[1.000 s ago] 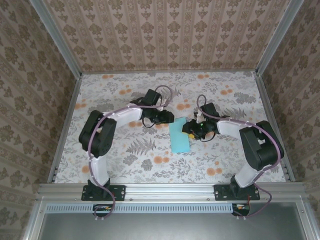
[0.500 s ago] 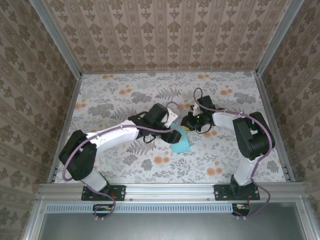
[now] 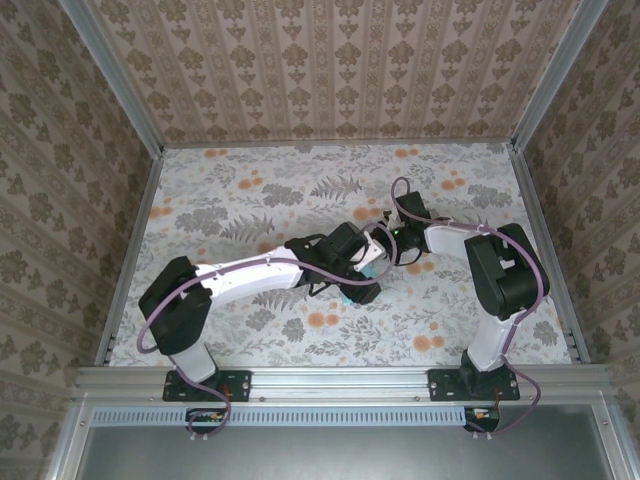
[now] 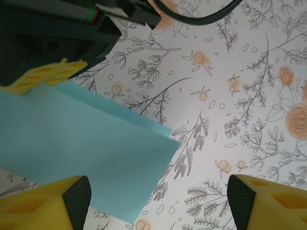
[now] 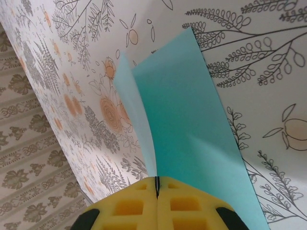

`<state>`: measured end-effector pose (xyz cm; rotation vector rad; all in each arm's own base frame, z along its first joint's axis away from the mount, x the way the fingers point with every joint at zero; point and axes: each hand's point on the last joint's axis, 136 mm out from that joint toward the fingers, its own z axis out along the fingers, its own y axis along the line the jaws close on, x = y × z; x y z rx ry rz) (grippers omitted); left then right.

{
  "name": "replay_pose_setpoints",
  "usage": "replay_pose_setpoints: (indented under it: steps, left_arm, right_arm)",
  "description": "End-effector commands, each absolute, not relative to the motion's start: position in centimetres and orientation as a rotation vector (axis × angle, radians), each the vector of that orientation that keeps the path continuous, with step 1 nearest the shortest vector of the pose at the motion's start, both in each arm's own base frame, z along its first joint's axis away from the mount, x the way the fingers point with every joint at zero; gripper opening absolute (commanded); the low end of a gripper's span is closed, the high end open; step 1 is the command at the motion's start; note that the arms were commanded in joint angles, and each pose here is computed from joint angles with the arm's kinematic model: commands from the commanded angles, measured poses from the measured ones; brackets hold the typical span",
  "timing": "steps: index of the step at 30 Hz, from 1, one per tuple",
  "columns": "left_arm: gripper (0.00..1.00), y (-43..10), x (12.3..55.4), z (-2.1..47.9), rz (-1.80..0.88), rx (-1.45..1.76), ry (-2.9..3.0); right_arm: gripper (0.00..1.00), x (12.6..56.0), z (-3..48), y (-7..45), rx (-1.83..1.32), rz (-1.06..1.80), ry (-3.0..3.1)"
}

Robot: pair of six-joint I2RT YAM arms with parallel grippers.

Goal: Fold a paper plane with a square sheet of paper (fold left side to right side)

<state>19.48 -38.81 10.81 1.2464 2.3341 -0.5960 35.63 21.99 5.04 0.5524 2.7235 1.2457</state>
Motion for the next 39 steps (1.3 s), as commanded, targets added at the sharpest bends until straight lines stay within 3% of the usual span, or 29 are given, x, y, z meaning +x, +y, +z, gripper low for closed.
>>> replay_pose_setpoints:
  steps: [1,14,20,23,30,39]
  left_arm:
    - [0.79,-38.9,19.4,9.9,-0.48,1.305,2.337]
    - [0.86,-39.3,19.5,6.2,-0.066,1.383,2.361]
    - [0.84,-39.2,20.2,6.0,0.026,1.378,2.344]
    - [0.76,-39.3,20.3,6.1,0.03,1.373,2.337]
    - [0.45,-39.6,19.9,7.1,-0.057,1.37,2.307]
    - [0.22,-39.8,19.2,7.7,-0.151,1.369,2.304]
  right_arm:
    - [0.04,35.4,4.3,22.0,0.618,1.227,2.733]
    - [0.04,35.1,3.8,21.8,0.627,1.211,2.751]
    - [0.04,35.0,3.6,21.9,0.625,1.207,2.756]
    - [0.04,35.0,3.5,21.8,0.625,1.192,2.763]
    - [0.05,34.7,3.0,21.4,0.607,1.138,2.798]
    - [0.05,35.1,3.0,21.2,0.576,1.095,2.813]
